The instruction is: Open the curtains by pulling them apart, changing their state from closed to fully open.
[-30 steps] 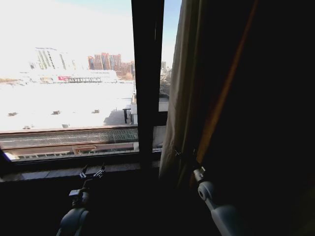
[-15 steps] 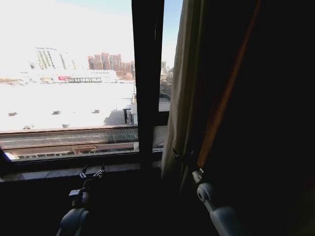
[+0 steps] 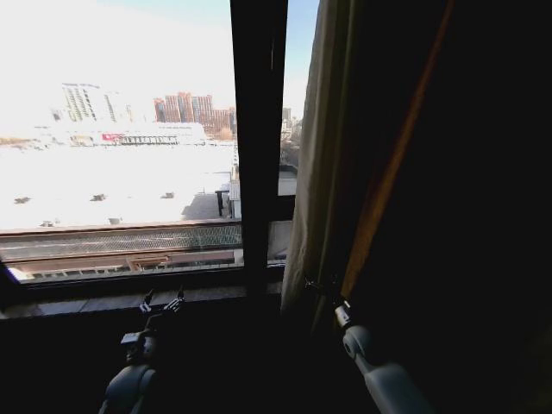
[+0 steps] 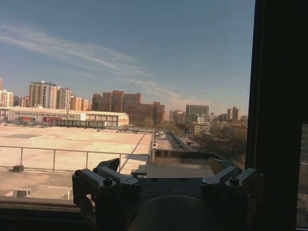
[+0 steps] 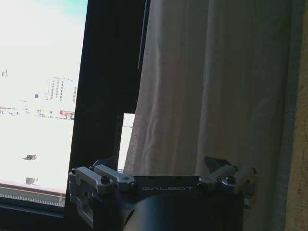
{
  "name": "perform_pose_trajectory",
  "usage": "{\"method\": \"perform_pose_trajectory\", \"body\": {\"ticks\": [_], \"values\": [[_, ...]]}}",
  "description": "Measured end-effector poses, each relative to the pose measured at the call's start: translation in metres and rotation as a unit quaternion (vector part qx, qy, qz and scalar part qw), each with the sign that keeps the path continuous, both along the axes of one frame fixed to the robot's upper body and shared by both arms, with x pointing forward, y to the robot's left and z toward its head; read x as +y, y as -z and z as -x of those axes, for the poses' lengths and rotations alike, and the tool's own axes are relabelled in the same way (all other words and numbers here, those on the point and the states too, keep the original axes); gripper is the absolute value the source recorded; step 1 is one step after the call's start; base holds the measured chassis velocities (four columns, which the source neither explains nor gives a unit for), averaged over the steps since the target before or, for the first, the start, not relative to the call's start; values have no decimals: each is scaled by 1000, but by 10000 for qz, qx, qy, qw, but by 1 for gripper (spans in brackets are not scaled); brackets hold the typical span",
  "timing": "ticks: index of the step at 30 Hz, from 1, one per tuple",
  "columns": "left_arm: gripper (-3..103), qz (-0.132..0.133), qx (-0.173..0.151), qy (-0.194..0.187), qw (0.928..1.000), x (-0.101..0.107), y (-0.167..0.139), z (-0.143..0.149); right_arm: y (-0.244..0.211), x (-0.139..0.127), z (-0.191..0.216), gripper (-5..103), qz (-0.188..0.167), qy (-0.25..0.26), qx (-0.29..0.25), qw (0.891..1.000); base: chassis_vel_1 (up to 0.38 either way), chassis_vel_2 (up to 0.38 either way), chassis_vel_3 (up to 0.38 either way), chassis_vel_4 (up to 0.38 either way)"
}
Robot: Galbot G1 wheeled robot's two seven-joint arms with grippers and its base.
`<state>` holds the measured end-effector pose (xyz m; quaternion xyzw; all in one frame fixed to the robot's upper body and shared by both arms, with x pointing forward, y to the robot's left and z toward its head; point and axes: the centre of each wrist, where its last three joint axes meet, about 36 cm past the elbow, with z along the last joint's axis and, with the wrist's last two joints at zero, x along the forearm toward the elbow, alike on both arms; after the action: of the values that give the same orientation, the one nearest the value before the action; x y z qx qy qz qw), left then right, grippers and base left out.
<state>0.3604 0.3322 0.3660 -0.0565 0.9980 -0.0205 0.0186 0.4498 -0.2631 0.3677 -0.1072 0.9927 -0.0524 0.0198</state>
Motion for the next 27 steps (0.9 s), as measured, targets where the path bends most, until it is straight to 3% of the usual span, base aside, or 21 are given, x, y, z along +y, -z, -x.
{"method": "perform_pose_trajectory", "body": {"ticks": [27], "values": [[100, 0, 0, 0, 10000, 0, 0, 0, -1, 4, 2, 100, 11, -31, 51, 10000, 0, 0, 0, 0]]}}
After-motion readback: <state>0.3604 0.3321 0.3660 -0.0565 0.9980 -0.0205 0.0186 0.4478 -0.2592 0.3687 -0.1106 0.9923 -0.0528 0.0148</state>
